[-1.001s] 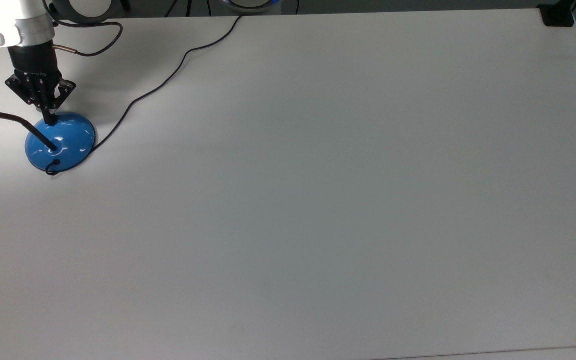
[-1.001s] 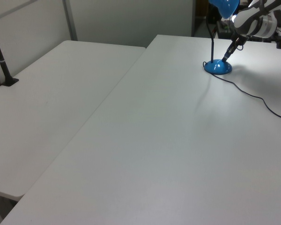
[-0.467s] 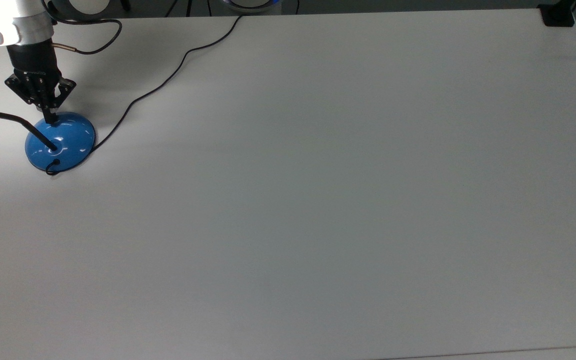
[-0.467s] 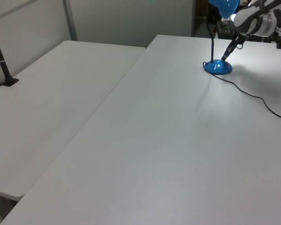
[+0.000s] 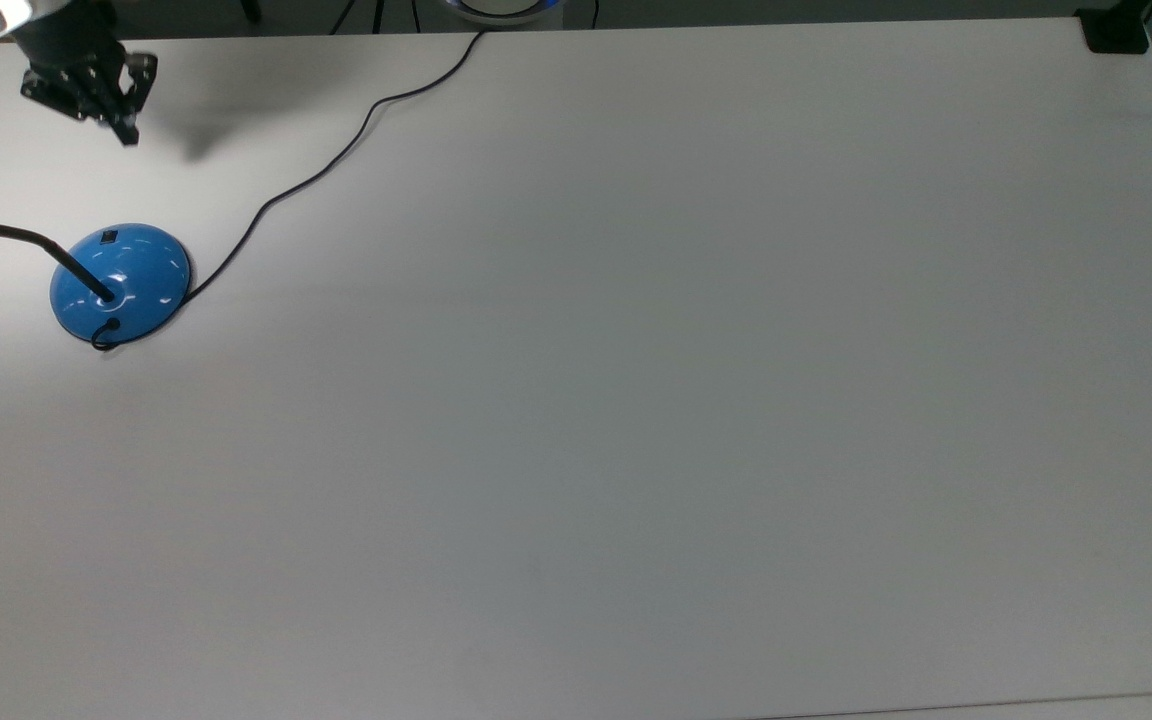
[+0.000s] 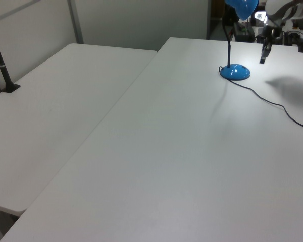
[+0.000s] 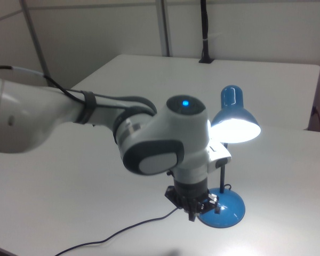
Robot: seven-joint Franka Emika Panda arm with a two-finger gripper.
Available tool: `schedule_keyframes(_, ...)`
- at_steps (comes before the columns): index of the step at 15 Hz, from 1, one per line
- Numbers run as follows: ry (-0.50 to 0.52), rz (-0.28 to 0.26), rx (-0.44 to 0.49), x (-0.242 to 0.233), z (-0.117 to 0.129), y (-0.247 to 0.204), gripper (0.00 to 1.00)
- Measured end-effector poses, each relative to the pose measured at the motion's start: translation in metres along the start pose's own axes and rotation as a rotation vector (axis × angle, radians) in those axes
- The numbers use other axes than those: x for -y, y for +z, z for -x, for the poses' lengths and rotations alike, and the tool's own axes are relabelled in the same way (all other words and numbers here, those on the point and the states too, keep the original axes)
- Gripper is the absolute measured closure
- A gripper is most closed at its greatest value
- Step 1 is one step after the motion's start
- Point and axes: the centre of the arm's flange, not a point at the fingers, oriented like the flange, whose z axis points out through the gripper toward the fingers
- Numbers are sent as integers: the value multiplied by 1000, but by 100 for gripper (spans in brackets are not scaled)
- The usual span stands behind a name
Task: Turn on the lamp
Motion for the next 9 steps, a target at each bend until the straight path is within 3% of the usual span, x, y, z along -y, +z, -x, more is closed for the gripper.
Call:
schedule_keyframes(5, -17, -150, 125, 28, -6, -121, 99)
schedule_keyframes(9, 182, -131, 85, 115, -92, -174, 99)
